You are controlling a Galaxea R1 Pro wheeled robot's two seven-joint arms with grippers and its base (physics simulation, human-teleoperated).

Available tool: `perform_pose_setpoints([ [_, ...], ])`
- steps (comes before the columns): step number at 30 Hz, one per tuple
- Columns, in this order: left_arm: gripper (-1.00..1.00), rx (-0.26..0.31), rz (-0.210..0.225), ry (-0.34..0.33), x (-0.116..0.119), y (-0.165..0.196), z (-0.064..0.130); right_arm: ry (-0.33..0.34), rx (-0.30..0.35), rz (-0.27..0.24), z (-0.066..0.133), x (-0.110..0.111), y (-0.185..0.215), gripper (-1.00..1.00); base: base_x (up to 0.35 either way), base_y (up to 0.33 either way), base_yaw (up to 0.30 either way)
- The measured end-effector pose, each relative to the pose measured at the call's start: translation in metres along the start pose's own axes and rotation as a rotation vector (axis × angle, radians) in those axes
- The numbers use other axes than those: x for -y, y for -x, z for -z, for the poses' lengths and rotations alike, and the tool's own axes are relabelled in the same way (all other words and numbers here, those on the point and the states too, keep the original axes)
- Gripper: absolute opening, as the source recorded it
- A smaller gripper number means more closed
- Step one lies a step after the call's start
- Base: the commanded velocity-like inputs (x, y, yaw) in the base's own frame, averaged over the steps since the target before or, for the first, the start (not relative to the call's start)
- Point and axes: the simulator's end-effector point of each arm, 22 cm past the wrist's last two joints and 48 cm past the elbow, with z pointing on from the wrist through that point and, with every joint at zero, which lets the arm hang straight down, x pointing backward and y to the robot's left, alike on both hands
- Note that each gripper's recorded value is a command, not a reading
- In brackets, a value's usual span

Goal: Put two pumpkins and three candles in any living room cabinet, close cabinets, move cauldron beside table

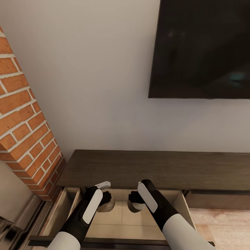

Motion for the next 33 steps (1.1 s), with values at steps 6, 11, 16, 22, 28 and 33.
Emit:
perform_pose_setpoints([
  [6,-1.0,-0.002,-0.001,-0.001,-0.001,-0.004,-0.009,0.0,0.0,0.0,-0.009,0.001,-0.003,-1.0,0.003,0.0,0.0],
  [11,-1.0,-0.003,-0.002,-0.001,-0.002,-0.009,-0.017,0.0,0.0,0.0,-0.018,0.002,-0.006,-1.0,0.0,0.0,0.0],
  [16,-1.0,-0.006,-0.004,-0.001,-0.004,-0.013,-0.026,-0.001,-0.001,0.0,-0.028,0.003,-0.01,-1.0,0.0,0.0,0.0],
  [22,-1.0,-0.01,-0.009,-0.002,-0.005,-0.02,-0.037,-0.001,0.01,-0.007,-0.039,0.004,-0.012,-1.0,0.0,0.0,0.0],
  [28,-1.0,-0.012,-0.009,-0.005,-0.006,-0.025,-0.048,0.0,0.04,-0.03,-0.05,0.005,-0.01,-1.0,0.0,0.0,0.0],
  [33,-1.0,-0.013,-0.009,-0.005,-0.008,-0.03,-0.057,0.0,0.041,-0.032,-0.06,0.006,-0.013,-1.0,0.0,0.0,0.0],
])
